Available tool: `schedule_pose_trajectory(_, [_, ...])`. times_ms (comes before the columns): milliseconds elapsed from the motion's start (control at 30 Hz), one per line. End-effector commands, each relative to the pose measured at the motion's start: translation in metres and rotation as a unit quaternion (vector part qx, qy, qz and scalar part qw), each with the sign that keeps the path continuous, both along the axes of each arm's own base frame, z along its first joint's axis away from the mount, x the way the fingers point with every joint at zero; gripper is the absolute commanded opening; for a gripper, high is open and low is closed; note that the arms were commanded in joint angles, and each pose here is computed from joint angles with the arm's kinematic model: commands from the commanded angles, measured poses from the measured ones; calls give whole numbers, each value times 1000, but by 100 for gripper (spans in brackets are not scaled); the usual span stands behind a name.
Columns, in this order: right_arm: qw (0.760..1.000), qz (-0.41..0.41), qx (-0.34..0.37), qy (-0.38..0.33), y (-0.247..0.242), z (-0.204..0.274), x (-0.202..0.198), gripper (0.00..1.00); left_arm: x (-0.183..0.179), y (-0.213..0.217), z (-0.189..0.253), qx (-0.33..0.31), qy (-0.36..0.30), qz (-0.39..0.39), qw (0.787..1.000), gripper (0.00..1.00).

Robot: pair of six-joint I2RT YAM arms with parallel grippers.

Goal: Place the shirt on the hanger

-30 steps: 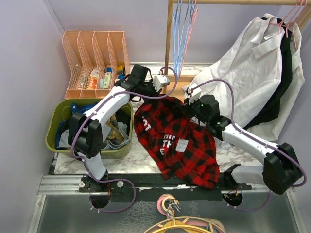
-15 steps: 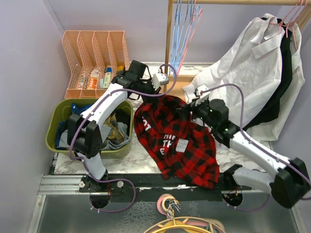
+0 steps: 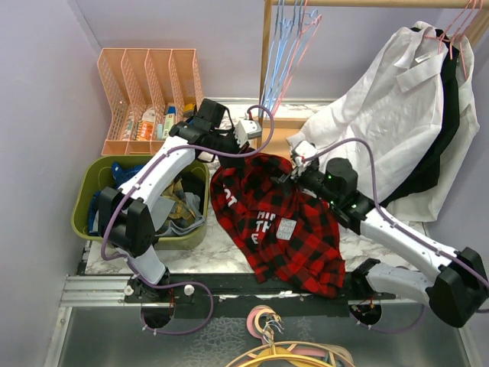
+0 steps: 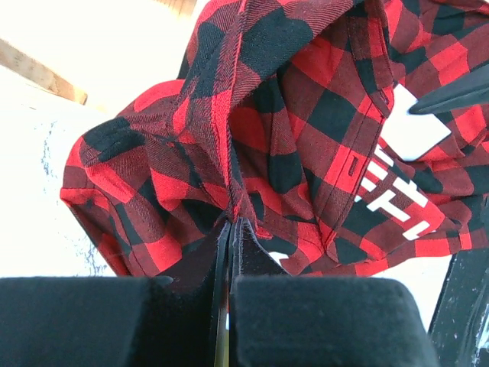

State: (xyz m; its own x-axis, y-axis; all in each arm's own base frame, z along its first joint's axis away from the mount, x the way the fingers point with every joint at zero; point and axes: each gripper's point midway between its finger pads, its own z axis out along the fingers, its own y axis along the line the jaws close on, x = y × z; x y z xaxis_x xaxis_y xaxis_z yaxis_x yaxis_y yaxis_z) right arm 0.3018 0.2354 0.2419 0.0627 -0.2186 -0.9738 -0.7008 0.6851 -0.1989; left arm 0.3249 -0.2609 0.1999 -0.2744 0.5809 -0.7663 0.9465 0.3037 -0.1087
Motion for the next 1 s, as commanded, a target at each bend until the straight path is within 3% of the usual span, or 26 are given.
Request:
schedule_pose_trajectory(0, [998,-12,-56,-17,0,-12,13,86,-6,-1,18,-17,-13,-15,1000,0])
schedule_pose_trajectory(200, [996,-17,-82,-8,7,-25,29,78,-5,-2,20,-19,-18,-13,1000,0])
schedule_pose_trajectory(367, [995,-19,-96,1,13,-45,41,58,-9,-4,25,-30,-14,-23,999,0])
schedule_pose_trajectory(467, [994,-21,-109,0,16,-55,49,41,-14,-5,27,-38,-10,-32,999,0])
schedule_pose_trajectory(600, [995,-27,-96,-24,16,-43,52,2,-7,1,24,-23,-24,-21,999,0])
schedule_pose_trajectory(800, [995,-11,-90,-48,12,-23,23,1,37,39,26,-15,-50,39,998,0])
schedule_pose_trajectory(967, [979,127,-161,-20,34,-48,-33,4,59,50,11,-4,-11,52,999,0])
